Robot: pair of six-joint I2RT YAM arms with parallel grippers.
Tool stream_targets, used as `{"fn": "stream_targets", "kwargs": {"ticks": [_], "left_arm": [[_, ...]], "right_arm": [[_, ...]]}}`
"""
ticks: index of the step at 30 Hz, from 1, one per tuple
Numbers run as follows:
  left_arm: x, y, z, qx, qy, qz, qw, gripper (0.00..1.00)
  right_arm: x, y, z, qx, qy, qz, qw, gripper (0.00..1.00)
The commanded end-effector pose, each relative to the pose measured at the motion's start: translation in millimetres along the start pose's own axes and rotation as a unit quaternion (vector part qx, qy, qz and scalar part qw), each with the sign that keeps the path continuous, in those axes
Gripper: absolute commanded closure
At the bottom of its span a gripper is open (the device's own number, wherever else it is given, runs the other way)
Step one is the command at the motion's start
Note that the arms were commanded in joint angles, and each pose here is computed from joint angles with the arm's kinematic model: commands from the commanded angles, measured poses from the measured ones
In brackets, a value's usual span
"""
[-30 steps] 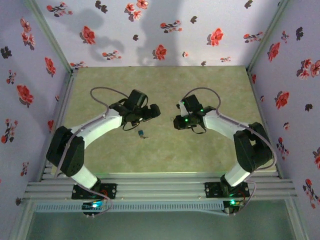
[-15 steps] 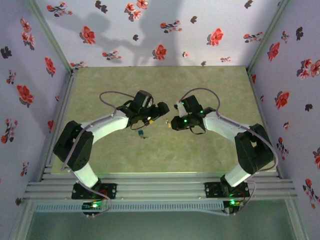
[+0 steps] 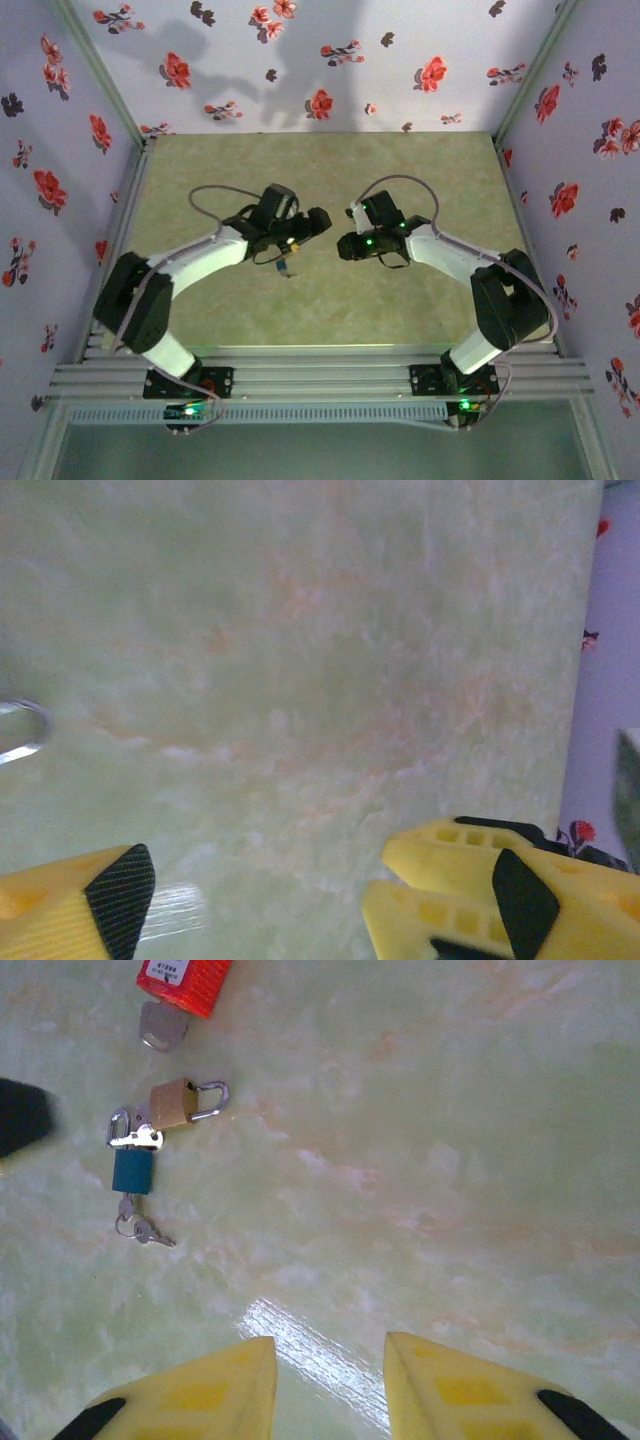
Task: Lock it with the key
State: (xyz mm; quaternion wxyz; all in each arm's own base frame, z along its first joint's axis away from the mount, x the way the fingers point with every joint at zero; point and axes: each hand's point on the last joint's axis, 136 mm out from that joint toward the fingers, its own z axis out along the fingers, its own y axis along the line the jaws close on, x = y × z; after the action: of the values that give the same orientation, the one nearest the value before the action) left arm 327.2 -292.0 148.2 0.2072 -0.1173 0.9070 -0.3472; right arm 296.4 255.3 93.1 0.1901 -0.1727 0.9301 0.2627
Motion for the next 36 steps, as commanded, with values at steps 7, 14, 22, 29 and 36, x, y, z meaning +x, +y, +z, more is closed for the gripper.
{"fn": "stream_targets", "kwargs": {"ticks": [7, 14, 22, 29, 36], "left_arm": [[-32.4, 88.1, -44.0, -0.098, -0.043, -0.024, 0.994, 0.04], [-45.9, 114.1, -72.7, -0.114, -0.07, -0.031, 0.991, 0.03], [-55.1, 140.2, -109.2, -0.139, -0.116, -0.044, 0.983, 0.02], [-59.5, 152.1, -131.1, -0.151, -0.146, -0.042, 0.977, 0.01], [-59.2, 159.8, -141.2, -0.158, -0.163, -0.04, 0.973, 0.01]], "right_arm": [[-13.5, 17.5, 9.1, 0.038, -0.008, 0.0, 0.999, 0.49], [-22.0, 54.0, 38.7, 0.053, 0.003, 0.042, 0.998, 0.48], [-3.4, 99.0, 79.7, 0.066, 0.052, -0.019, 0.996, 0.47], [6.9, 115.4, 106.0, 0.083, 0.078, -0.042, 0.993, 0.48], [11.1, 121.5, 122.4, 0.107, 0.092, -0.054, 0.989, 0.48]]}}
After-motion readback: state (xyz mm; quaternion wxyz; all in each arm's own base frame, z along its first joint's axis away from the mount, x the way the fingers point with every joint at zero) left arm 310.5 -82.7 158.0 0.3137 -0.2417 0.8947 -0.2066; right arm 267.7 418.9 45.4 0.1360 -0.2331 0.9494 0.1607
